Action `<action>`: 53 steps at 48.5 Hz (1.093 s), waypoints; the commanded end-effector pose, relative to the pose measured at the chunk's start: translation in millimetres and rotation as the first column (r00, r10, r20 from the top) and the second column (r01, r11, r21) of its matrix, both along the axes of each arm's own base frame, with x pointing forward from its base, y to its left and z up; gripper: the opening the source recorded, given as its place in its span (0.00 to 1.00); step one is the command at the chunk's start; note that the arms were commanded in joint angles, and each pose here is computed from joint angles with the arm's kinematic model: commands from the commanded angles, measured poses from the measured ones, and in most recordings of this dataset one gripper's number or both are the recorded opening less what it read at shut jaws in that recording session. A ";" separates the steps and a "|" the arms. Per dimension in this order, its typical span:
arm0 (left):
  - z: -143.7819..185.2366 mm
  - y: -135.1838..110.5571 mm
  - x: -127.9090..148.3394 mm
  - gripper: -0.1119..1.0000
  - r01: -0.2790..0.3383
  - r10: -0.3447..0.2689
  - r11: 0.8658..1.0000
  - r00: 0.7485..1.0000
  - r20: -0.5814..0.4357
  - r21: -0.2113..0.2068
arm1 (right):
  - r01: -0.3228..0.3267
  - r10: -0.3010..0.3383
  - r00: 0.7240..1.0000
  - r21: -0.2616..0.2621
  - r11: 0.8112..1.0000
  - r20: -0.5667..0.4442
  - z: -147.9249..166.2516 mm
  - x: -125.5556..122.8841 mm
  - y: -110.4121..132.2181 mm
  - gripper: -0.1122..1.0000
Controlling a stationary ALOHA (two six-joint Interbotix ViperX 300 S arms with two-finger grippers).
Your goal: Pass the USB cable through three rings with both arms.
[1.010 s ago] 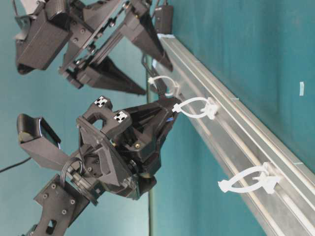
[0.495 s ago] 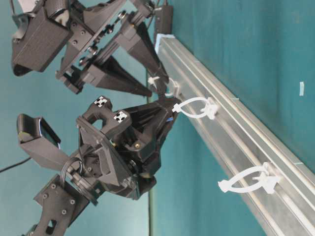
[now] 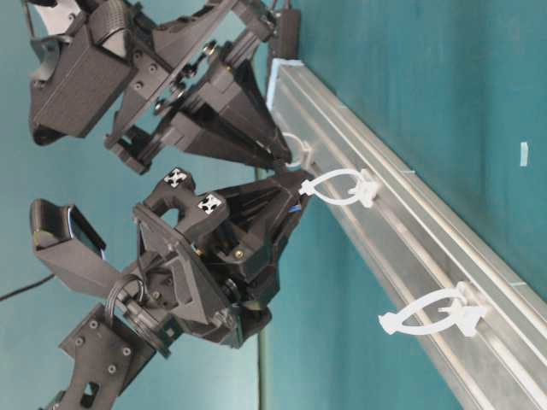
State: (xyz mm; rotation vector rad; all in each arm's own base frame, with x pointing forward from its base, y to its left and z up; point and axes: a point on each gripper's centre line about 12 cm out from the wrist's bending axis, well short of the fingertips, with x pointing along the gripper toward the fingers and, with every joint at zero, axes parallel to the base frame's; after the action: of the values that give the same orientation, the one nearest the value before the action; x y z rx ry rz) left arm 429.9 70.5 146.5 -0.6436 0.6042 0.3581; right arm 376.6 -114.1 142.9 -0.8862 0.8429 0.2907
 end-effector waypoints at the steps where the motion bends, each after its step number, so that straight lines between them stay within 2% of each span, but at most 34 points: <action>1: 12.8 -1.2 1.2 0.17 0.005 -0.005 1.000 0.999 0.034 0.008 | 0.005 -0.005 1.000 -0.007 1.000 0.021 4.7 4.0 -0.2 0.20; 21: 13.7 2.9 1.2 0.19 -0.004 0.004 1.000 0.999 0.048 0.010 | 0.012 -0.011 0.999 -0.012 1.000 0.032 6.1 6.2 -1.7 0.20; 26: 14.3 2.9 1.6 0.33 -0.004 0.004 1.000 0.999 0.054 0.011 | 0.015 -0.015 0.999 -0.013 1.000 0.035 7.0 7.1 -3.2 0.20; 34: 14.1 2.1 0.5 0.77 -0.003 0.002 1.000 0.999 0.048 0.010 | 0.002 -0.002 1.000 -0.020 1.000 0.014 2.5 4.6 -3.6 0.20; 39: 16.8 1.4 -3.5 0.96 -0.003 0.002 1.000 0.999 0.044 0.009 | -0.020 0.020 1.000 -0.027 0.999 -0.006 -0.3 3.3 -2.1 0.20; 41: 18.8 0.9 -6.4 0.98 -0.003 0.002 1.000 0.999 0.040 0.009 | -0.028 0.028 0.999 -0.029 0.999 -0.015 -2.0 2.9 -1.8 0.20; 53: 46.1 -4.4 -31.0 0.96 0.005 -0.006 1.000 0.997 0.072 0.022 | -0.060 0.058 0.997 -0.039 0.997 -0.058 -11.2 0.7 -1.6 0.20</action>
State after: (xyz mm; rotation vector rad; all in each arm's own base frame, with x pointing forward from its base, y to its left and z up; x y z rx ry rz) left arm 403.2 68.7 168.9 -0.6422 0.5862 0.3584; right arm 376.5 -115.9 134.5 -0.9470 0.8727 0.3463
